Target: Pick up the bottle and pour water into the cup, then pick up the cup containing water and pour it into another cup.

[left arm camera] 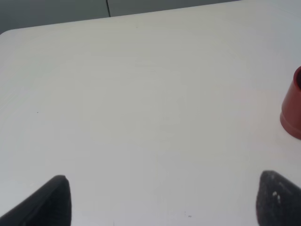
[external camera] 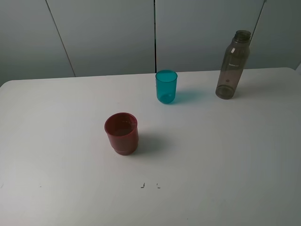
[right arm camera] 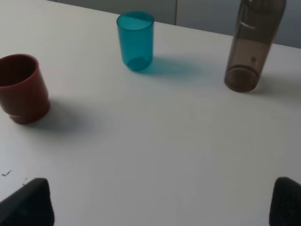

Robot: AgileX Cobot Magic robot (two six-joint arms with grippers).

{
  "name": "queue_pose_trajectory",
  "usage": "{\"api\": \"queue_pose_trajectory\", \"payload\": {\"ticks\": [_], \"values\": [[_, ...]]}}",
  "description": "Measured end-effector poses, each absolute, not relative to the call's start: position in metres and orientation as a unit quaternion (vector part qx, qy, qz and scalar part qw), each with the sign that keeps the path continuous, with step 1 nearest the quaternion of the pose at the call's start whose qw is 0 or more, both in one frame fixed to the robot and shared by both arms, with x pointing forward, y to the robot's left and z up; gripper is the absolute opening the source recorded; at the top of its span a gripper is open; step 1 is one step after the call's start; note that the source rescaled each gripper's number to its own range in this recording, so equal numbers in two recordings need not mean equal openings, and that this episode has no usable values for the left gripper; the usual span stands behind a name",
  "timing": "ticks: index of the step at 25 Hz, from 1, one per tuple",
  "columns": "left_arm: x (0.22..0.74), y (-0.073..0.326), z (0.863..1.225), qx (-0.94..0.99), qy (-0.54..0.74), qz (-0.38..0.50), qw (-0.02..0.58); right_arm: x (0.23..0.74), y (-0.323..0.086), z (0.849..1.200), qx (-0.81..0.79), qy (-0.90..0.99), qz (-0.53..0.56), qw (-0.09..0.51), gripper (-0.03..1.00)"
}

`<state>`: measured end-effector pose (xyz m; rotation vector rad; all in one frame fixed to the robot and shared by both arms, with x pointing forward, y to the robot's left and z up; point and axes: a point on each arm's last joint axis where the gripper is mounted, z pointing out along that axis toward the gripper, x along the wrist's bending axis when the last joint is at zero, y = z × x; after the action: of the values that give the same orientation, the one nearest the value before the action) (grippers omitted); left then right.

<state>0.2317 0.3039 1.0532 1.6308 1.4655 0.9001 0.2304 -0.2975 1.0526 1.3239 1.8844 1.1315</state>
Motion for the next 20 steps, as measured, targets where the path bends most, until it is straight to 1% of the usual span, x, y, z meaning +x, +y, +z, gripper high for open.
{"api": "queue_pose_trajectory", "payload": {"ticks": [9, 20], "values": [[0.2317, 0.3039, 1.0532, 0.638, 0.573, 0.352, 0.376, 0.2317, -0.2951, 1.0522, 0.595, 0.623, 0.375, 0.343, 1.0], [0.2317, 0.3039, 1.0532, 0.638, 0.573, 0.352, 0.376, 0.2311, -0.2951, 1.0521, 0.594, 0.622, 0.377, 0.343, 1.0]]}}
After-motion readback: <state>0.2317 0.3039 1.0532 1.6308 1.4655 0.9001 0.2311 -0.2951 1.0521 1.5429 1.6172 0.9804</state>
